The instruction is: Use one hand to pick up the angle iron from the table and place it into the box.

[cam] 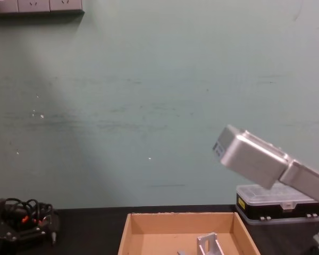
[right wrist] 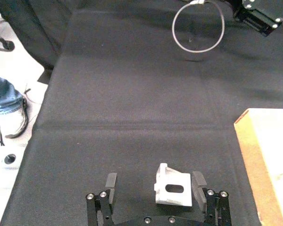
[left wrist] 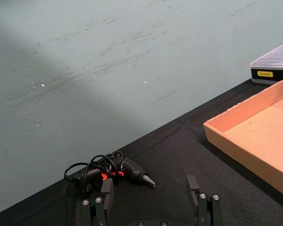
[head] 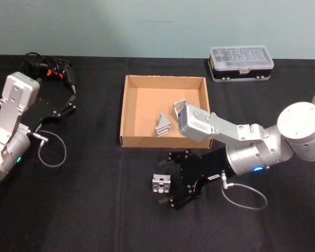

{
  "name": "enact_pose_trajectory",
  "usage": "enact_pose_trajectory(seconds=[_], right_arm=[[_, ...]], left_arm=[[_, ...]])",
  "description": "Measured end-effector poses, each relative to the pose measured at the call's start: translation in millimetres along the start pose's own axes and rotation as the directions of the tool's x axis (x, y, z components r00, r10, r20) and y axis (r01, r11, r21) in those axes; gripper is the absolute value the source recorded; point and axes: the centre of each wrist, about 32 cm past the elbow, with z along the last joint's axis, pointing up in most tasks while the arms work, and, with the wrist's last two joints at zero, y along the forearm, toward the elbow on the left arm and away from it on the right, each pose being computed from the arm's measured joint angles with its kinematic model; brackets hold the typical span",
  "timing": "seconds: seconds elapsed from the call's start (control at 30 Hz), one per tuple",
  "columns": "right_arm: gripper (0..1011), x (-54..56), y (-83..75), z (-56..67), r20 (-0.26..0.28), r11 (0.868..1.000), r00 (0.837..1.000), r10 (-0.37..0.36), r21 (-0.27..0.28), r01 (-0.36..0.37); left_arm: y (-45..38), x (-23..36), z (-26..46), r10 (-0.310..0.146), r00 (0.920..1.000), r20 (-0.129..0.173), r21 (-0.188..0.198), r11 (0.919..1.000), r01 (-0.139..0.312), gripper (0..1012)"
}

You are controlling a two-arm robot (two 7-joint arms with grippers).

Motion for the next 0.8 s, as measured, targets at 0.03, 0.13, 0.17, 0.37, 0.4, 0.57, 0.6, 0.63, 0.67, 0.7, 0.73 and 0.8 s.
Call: enact_pose_trajectory(seconds=[0.03, 0.13, 0.17, 0.37, 0.4, 0.57, 0.6, 0.63, 0.67, 0.7, 0.73, 0.8], right_arm=[[1003, -0.1, 0.6, -0.4, -0.001, 1.000, 1.000, 0.001, -0.001, -0.001], [1003, -0.2, 2.8, -1.8, -0.004, 1.000, 1.000, 0.006, -0.005, -0.006], [1003, -0.3, 3.4, -2.2, -0.005, 1.000, 1.000, 0.007, -0.006, -0.007], [1003, 1.1, 8.5, -3.2, -0.006, 1.000, 1.000, 0.013, -0.010, -0.013], [1003, 1.3, 9.3, -3.1, -0.006, 1.000, 1.000, 0.014, -0.010, -0.014], [969, 3.1, 13.7, -2.1, -0.001, 1.000, 1.000, 0.022, -0.008, -0.022], [947, 3.3, 14.2, -2.0, -0.001, 1.000, 1.000, 0.023, -0.008, -0.023], [931, 3.5, 14.5, -1.9, 0.000, 1.000, 1.000, 0.024, -0.008, -0.024], [908, 3.7, 14.9, -1.8, 0.001, 1.000, 1.000, 0.025, -0.009, -0.025], [889, 3.8, 15.1, -1.7, 0.001, 1.000, 1.000, 0.025, -0.010, -0.025], [873, 3.9, 15.2, -1.6, 0.002, 1.000, 1.000, 0.026, -0.010, -0.026], [803, 4.0, 15.4, -1.5, 0.002, 1.000, 1.000, 0.028, -0.011, -0.028]], left_arm=[[0.0, 0.0, 0.0, 0.000, 1.0000, 0.000, 0.000, 1.0000, 0.000, 1000], [0.0, 0.0, 0.0, 0.000, 1.0000, 0.000, 0.000, 1.0000, 0.000, 1000], [0.0, 0.0, 0.0, 0.000, 1.0000, 0.000, 0.000, 1.0000, 0.000, 1000], [0.0, 0.0, 0.0, 0.000, 1.0000, 0.000, 0.000, 1.0000, 0.000, 1000], [0.0, 0.0, 0.0, 0.000, 1.0000, 0.000, 0.000, 1.0000, 0.000, 1000], [0.0, 0.0, 0.0, 0.000, 1.0000, 0.000, 0.000, 1.0000, 0.000, 1000], [0.0, 0.0, 0.0, 0.000, 1.0000, 0.000, 0.000, 1.0000, 0.000, 1000], [0.0, 0.0, 0.0, 0.000, 1.0000, 0.000, 0.000, 1.0000, 0.000, 1000], [0.0, 0.0, 0.0, 0.000, 1.0000, 0.000, 0.000, 1.0000, 0.000, 1000], [0.0, 0.0, 0.0, 0.000, 1.0000, 0.000, 0.000, 1.0000, 0.000, 1000], [0.0, 0.0, 0.0, 0.000, 1.0000, 0.000, 0.000, 1.0000, 0.000, 1000], [0.0, 0.0, 0.0, 0.000, 1.0000, 0.000, 0.000, 1.0000, 0.000, 1000]])
